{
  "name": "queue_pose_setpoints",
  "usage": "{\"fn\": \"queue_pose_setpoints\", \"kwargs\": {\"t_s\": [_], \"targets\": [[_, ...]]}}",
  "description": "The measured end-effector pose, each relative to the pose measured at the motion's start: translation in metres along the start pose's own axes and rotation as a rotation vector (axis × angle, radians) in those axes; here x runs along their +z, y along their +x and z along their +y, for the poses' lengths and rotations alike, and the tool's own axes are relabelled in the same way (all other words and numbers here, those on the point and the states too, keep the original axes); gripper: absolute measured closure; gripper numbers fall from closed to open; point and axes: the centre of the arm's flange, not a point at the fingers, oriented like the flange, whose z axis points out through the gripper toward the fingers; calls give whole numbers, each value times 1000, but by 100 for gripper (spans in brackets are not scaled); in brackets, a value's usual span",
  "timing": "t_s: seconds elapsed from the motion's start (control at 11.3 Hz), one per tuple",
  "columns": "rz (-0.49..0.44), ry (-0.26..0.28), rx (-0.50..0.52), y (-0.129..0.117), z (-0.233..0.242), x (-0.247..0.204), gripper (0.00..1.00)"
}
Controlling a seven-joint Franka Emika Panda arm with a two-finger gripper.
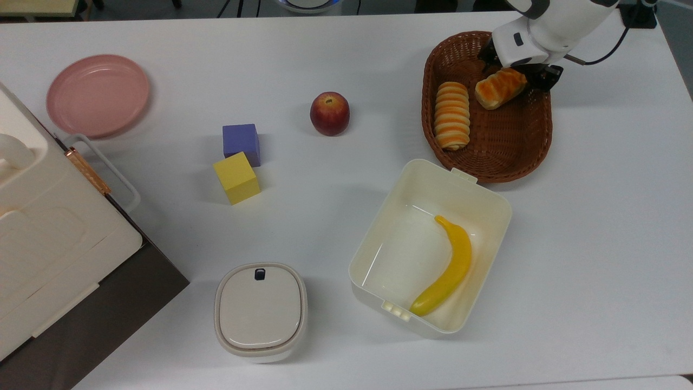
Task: Put the bread on the table
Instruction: 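Lower the gripper and grasp the orange-topped bread roll in the basket, then lift the roll out of the basket and lower it beside the apple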
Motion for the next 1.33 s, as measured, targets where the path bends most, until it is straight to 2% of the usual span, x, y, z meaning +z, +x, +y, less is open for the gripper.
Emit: {"fn": "queue_pose_setpoints", "kwargs": {"t_s": [0.27,0.36,0.62,0.98,1.16,1.24,1.33], "targets": [[11,10,-6,-1,-2,0,54],[20,8,-12,-1,-2,0,66],[54,27,-53,8,8,-25,67],[78,42,-134,50,70,-102,67],[84,58,-176,95,110,-130,67],[91,74,-212,132,140,-140,67],[103,67,-253,158,164,-143,64]]}}
